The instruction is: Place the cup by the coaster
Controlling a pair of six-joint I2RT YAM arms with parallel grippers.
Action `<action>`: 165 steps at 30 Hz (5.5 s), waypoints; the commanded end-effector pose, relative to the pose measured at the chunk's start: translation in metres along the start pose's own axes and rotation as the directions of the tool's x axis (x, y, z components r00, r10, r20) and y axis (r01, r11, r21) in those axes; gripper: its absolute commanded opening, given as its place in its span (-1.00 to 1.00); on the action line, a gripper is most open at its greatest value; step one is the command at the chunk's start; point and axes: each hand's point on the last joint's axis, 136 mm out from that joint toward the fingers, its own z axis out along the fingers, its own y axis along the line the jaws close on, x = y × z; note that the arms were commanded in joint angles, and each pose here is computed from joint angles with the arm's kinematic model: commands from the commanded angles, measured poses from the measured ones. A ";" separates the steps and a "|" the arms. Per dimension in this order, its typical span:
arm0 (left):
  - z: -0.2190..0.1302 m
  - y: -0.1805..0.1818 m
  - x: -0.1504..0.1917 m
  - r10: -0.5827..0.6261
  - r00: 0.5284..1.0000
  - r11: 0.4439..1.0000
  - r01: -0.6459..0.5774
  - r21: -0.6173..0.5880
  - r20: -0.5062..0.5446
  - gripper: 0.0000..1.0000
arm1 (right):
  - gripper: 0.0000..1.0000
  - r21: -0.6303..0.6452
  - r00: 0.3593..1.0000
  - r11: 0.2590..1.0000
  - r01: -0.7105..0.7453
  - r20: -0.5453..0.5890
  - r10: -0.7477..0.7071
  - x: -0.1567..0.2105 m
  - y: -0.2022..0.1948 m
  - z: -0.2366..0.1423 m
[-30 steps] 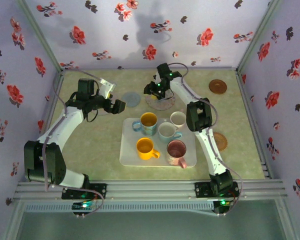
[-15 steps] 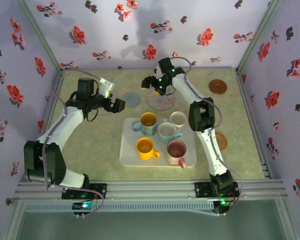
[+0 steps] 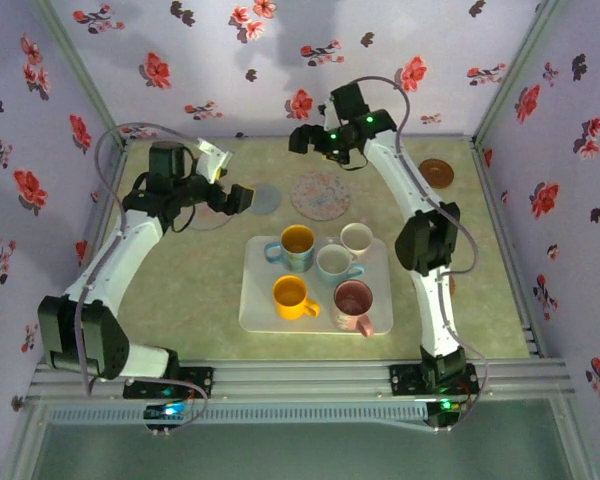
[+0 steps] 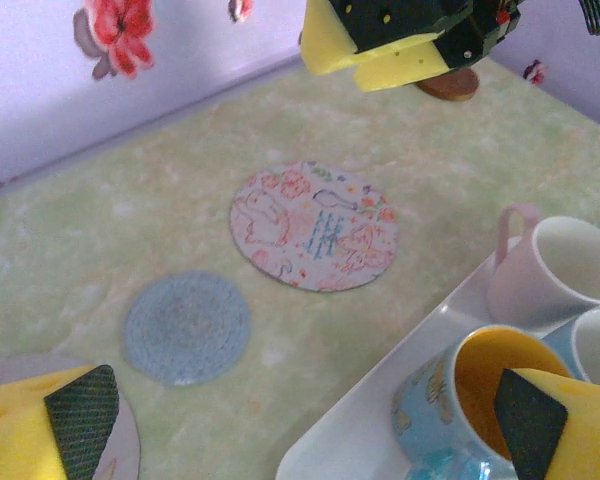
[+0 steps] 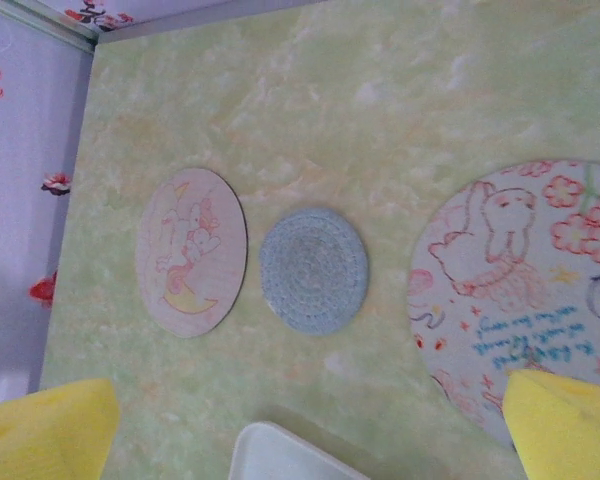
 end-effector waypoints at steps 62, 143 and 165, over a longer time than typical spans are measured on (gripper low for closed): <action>0.051 -0.186 0.044 0.098 0.985 0.915 -0.144 0.378 0.141 0.99 | -1.00 0.704 0.794 0.439 -0.559 0.300 0.529 0.303 -0.255 -0.191; 0.098 -0.155 -0.006 0.119 0.990 0.952 -0.134 0.275 0.070 0.99 | -1.00 0.602 0.902 0.719 -0.347 0.004 0.432 0.157 -0.285 -0.067; 0.096 -0.155 -0.001 0.080 0.996 0.963 -0.085 0.255 0.031 0.99 | -1.00 0.686 0.856 0.613 -0.392 0.028 0.516 0.229 -0.312 -0.091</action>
